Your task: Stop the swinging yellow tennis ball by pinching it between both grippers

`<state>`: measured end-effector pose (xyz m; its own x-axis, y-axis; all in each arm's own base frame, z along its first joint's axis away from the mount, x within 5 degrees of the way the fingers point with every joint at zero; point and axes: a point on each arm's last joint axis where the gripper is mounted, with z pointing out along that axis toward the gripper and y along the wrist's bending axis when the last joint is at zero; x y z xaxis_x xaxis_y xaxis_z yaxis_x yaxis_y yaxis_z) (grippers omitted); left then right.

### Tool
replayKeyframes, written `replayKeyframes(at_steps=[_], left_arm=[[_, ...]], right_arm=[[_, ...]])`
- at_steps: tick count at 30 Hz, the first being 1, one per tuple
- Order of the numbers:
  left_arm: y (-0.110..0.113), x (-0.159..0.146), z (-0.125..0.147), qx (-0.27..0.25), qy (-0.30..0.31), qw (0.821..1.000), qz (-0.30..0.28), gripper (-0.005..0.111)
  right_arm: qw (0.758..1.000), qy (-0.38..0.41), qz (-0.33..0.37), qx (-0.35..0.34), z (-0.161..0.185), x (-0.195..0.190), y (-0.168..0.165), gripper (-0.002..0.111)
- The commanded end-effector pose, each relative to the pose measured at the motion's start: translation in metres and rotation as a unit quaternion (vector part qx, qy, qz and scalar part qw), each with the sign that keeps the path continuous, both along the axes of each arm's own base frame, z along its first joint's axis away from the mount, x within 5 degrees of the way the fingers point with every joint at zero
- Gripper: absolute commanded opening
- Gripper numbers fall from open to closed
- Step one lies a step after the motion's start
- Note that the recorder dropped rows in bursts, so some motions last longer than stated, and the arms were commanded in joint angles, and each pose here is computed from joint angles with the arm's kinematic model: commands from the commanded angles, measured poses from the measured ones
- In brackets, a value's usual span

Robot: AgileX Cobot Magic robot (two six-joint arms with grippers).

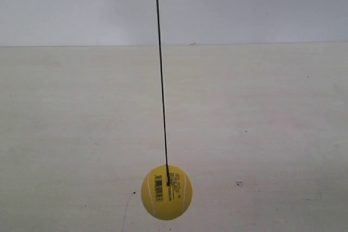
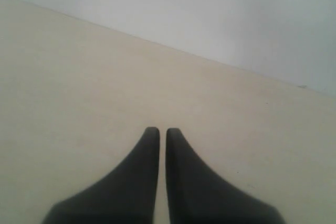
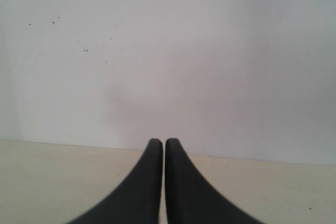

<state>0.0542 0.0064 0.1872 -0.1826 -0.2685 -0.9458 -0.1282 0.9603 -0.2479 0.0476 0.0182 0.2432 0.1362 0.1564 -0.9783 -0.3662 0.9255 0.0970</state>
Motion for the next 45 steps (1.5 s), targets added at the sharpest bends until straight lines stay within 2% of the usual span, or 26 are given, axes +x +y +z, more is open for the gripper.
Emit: replayKeyframes(at_steps=[1,5,8,45], left_arm=[[0.0001,-0.0001,-0.0014,0.054,0.006,0.998,-0.010,0.005],[0.0001,-0.0001,-0.0014,0.137,0.013,0.990,-0.028,0.005],[0.0001,-0.0001,-0.0014,0.173,0.016,0.984,-0.036,0.005],[0.0001,-0.0001,-0.0014,0.174,0.016,0.984,-0.036,0.005]], right_arm=[[1.000,-0.005,0.001,-0.001,-0.0003,-0.0006,0.0001,0.000],[1.000,-0.005,0.001,-0.001,-0.0003,-0.0006,0.0001,0.000],[1.000,-0.005,0.001,-0.001,-0.0003,-0.0006,0.0001,0.000],[1.000,-0.005,0.001,0.000,-0.0003,-0.0006,0.0001,0.000]])
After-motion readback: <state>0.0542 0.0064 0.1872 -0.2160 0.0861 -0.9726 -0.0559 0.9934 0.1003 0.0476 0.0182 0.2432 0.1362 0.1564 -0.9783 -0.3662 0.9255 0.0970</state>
